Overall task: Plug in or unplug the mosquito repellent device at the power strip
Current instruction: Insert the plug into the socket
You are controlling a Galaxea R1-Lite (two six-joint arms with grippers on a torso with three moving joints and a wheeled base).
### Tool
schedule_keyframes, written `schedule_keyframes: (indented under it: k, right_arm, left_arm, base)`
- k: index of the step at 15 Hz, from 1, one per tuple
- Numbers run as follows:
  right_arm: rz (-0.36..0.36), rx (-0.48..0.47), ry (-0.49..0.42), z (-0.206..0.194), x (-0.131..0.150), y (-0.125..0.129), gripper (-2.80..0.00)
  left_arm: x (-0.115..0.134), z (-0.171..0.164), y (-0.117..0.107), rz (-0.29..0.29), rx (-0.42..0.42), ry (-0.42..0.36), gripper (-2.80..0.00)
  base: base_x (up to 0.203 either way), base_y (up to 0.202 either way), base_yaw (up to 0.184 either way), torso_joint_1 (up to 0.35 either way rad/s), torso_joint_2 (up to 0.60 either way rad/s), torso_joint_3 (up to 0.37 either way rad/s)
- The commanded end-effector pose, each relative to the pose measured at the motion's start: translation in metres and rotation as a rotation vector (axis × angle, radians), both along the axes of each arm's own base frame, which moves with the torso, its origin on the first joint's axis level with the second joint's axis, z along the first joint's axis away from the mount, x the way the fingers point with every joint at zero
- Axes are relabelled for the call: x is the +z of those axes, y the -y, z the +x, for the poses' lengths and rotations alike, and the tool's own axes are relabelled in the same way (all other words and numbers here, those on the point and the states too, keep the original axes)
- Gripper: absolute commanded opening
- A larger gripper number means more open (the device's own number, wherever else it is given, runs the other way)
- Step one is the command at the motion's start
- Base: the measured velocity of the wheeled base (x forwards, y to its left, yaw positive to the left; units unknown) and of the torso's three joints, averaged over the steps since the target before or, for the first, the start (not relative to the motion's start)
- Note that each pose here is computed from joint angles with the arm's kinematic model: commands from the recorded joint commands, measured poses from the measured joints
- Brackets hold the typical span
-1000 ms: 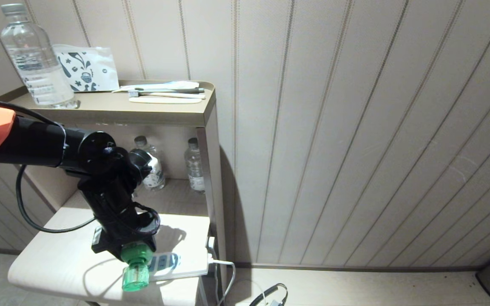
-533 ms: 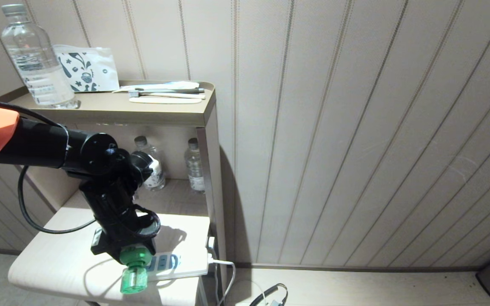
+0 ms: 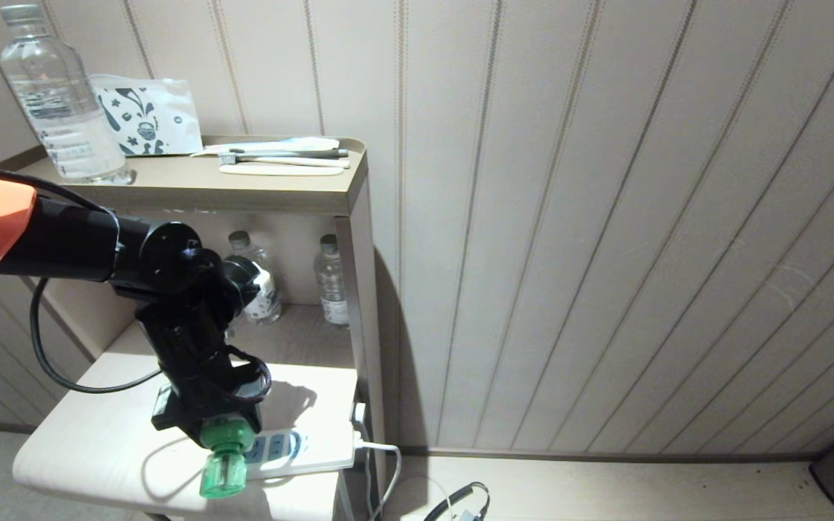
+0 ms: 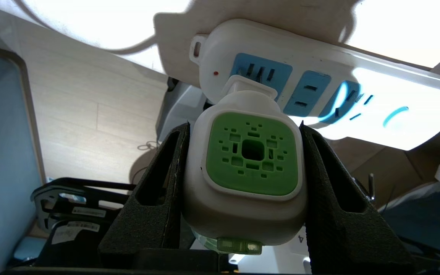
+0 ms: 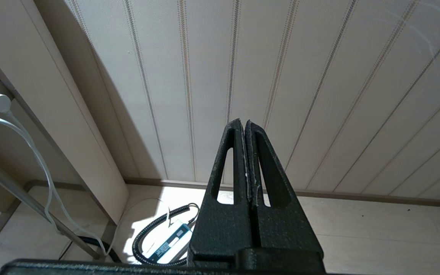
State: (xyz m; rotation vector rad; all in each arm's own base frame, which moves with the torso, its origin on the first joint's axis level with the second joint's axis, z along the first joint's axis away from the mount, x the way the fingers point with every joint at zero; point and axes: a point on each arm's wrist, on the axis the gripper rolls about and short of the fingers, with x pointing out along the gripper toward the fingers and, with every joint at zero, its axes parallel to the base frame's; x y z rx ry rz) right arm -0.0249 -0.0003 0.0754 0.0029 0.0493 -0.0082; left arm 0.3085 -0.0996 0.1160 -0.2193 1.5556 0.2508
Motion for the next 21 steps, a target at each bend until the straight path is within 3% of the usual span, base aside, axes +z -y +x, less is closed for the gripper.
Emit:
schedule_keyframes:
  k: [1, 15, 21]
  right_arm:
    - [0.000, 0.000, 0.000, 0.000, 0.000, 0.000, -2.80]
    - [0.000, 0.000, 0.000, 0.000, 0.000, 0.000, -2.80]
    - [0.000, 0.000, 0.000, 0.000, 0.000, 0.000, -2.80]
  left_arm:
    - [0.007, -0.003, 0.000, -0.006, -0.004, 0.006, -2.80]
    - [0.047, -0.017, 0.009, -0.052, -0.033, 0.096, -2.80]
    - [0.040, -0.015, 0.017, -0.056, -0.041, 0.072, -2.80]
  base:
    - [0.000, 0.000, 0.000, 0.000, 0.00, 0.000]
    - [0.000, 0.000, 0.000, 0.000, 0.00, 0.000]
    - [0.000, 0.000, 0.000, 0.000, 0.00, 0.000]
